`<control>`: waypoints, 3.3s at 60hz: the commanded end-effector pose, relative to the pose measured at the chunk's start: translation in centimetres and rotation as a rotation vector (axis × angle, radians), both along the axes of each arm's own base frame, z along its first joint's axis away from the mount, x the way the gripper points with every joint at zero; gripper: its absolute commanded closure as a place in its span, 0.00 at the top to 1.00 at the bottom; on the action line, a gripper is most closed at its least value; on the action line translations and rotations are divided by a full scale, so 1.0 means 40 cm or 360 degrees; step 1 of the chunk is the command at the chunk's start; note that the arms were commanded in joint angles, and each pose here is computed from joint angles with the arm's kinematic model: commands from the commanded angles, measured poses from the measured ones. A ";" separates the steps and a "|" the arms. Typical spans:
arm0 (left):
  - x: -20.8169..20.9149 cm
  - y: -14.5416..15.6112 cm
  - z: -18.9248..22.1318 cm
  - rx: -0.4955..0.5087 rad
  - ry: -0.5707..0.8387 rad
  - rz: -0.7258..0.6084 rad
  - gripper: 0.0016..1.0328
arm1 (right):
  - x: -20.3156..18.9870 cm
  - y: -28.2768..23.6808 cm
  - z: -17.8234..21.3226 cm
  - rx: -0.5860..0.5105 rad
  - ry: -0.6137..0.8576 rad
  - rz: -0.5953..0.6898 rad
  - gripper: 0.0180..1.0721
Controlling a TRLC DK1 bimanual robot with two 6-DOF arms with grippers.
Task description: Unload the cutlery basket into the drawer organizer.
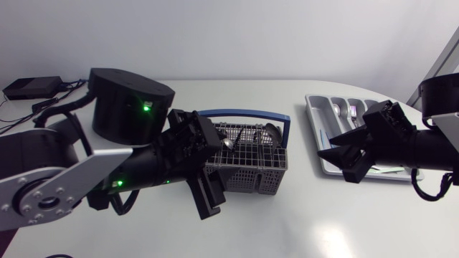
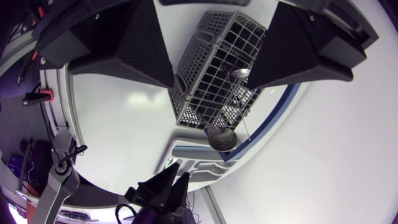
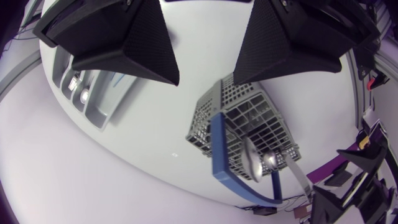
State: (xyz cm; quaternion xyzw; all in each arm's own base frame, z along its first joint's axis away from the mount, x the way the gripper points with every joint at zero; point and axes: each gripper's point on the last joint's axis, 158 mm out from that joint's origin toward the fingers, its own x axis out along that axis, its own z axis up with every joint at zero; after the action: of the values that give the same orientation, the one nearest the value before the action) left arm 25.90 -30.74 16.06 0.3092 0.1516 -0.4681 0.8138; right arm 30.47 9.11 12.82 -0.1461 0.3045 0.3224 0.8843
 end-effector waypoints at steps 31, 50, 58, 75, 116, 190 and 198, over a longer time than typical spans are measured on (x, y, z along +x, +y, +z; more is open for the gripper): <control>0.154 -0.003 -0.124 0.0084 0.0081 0.0263 0.81 | -0.154 0.269 -0.015 0.0141 0.0018 0.0489 0.61; 0.186 -0.016 -0.120 0.0004 0.0087 0.0333 0.64 | -0.164 0.311 -0.060 0.0142 0.0069 0.0560 0.61; 0.189 -0.016 -0.133 0.0004 0.0094 0.0349 0.47 | -0.166 0.313 -0.064 0.0141 0.0068 0.0565 0.61; 0.188 -0.028 -0.146 -0.0015 0.0122 0.0363 0.18 | -0.174 0.324 -0.068 0.0138 0.0071 0.0590 0.61; 0.161 -0.013 -0.031 -0.0172 0.0069 0.0352 0.06 | -0.154 0.403 -0.091 0.0102 0.0066 0.0654 0.61; 0.091 -0.006 0.022 -0.0193 0.0030 0.0340 0.05 | -0.034 0.472 -0.120 0.0076 0.0042 0.0511 0.39; 0.085 -0.008 0.021 -0.0201 0.0022 0.0331 0.05 | -0.026 0.474 -0.109 0.0091 0.0019 0.0508 0.08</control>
State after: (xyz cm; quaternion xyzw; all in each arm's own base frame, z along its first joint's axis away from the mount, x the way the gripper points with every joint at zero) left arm 30.03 -30.46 15.41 0.2464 0.1854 -0.3800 0.8721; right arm 28.72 27.67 8.12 -0.1775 0.2747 0.4728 0.8182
